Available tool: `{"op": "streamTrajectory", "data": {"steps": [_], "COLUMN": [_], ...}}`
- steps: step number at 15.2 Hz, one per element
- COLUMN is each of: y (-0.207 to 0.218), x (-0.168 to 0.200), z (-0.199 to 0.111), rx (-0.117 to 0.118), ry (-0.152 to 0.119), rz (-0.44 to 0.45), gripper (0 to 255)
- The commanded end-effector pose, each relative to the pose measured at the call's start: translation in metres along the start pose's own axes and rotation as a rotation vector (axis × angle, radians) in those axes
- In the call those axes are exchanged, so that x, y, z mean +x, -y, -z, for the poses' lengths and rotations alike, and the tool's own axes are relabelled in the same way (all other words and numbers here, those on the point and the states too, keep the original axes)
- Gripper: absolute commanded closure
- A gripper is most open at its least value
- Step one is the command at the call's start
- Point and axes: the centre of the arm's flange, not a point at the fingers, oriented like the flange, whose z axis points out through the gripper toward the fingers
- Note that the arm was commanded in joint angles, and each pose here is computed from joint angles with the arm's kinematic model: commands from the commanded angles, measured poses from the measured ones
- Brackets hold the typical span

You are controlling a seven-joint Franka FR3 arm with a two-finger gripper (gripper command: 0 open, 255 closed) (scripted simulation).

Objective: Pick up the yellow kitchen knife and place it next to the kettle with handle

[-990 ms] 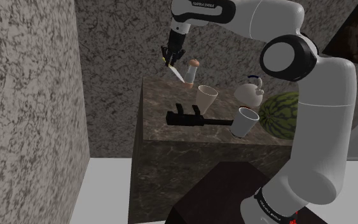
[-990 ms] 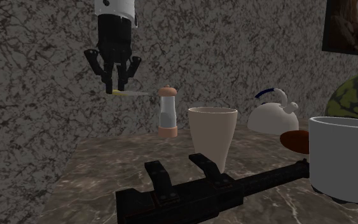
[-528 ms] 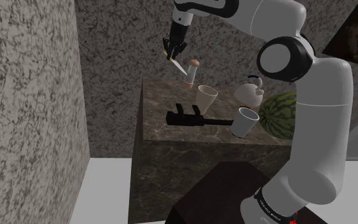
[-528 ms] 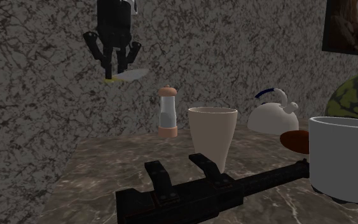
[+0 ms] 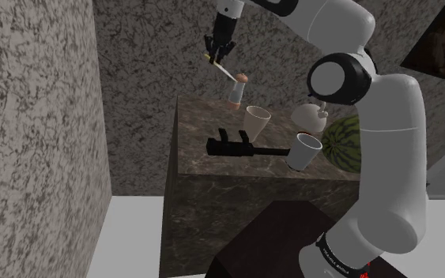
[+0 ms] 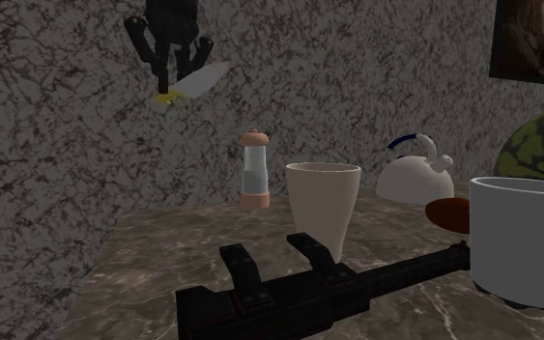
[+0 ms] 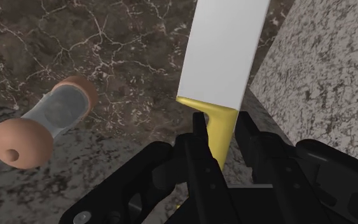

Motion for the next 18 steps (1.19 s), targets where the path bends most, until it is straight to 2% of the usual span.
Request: {"op": "streamTrajectory", "data": {"steps": [1,18], "y": [0.001,-0.203], "x": [0.000,-0.093], "z": [0.009,0.020], "rx": [0.000,0.000], "ry": [0.001,0.001], "rz": [0.000,0.000], "gripper": [255,255]}}
